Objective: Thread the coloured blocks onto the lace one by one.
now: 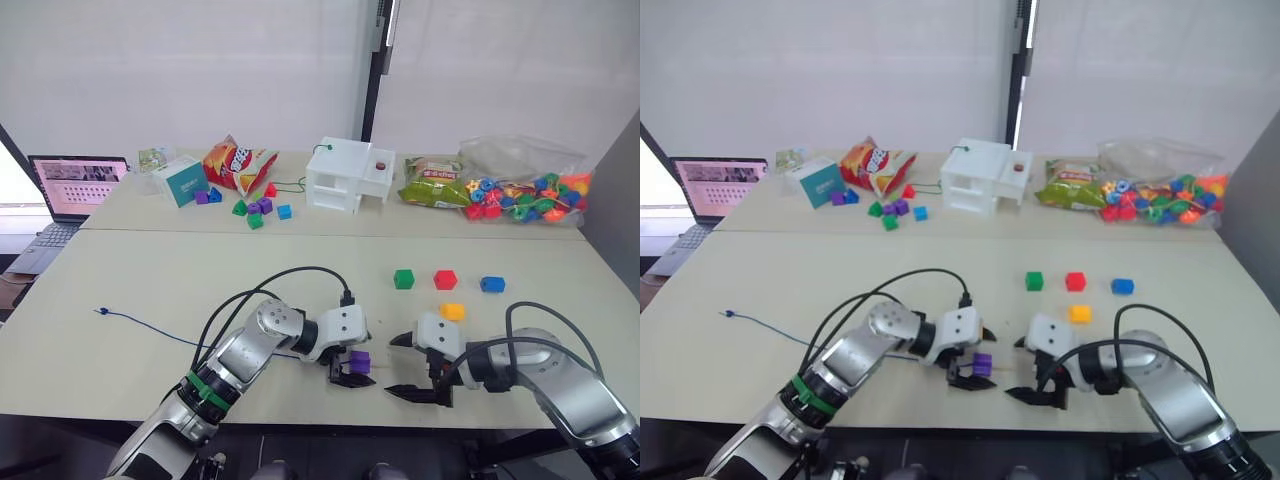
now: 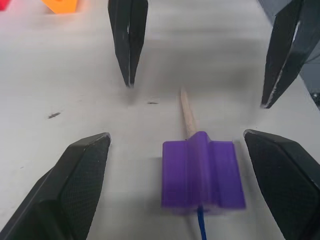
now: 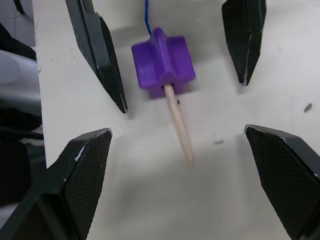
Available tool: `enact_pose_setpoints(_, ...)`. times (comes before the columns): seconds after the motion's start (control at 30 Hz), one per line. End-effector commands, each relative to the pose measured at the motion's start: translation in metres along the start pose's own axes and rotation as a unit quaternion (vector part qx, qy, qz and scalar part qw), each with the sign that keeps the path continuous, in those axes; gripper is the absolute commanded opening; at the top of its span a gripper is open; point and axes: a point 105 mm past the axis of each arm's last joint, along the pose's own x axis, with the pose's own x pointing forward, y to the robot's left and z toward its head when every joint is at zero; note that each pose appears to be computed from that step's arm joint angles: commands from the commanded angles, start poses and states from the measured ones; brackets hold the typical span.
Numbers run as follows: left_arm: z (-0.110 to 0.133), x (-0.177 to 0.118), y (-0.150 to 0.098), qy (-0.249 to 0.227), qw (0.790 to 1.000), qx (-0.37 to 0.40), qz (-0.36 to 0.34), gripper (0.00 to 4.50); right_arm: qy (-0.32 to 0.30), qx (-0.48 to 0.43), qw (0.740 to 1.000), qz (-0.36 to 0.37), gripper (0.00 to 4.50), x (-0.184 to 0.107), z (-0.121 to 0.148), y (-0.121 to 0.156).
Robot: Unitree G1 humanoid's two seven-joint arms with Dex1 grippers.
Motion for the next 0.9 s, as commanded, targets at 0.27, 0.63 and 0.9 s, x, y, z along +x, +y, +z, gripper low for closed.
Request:
enact_pose_setpoints(0.27, -0.006, -0.001, 0.0, 0.018, 1.0, 0.006, -0.009, 2.01, -0.013, -0.026, 0.999, -0.031, 4.5, 0.001, 0.003, -0.008)
enact_pose_setpoints(0.63, -0.008, -0.004, -0.001, 0.02, 1.0, 0.008, -0.014, 1.41, 0.001, -0.042, 0.998, -0.037, 2.95, 0.016, -0.011, -0.011)
enact_pose_setpoints(0.9, -0.009, -0.005, -0.003, 0.023, 1.0, 0.006, -0.015, 1.41, 0.005, -0.042, 0.998, -0.042, 0.29, 0.012, -0.022, -0.013)
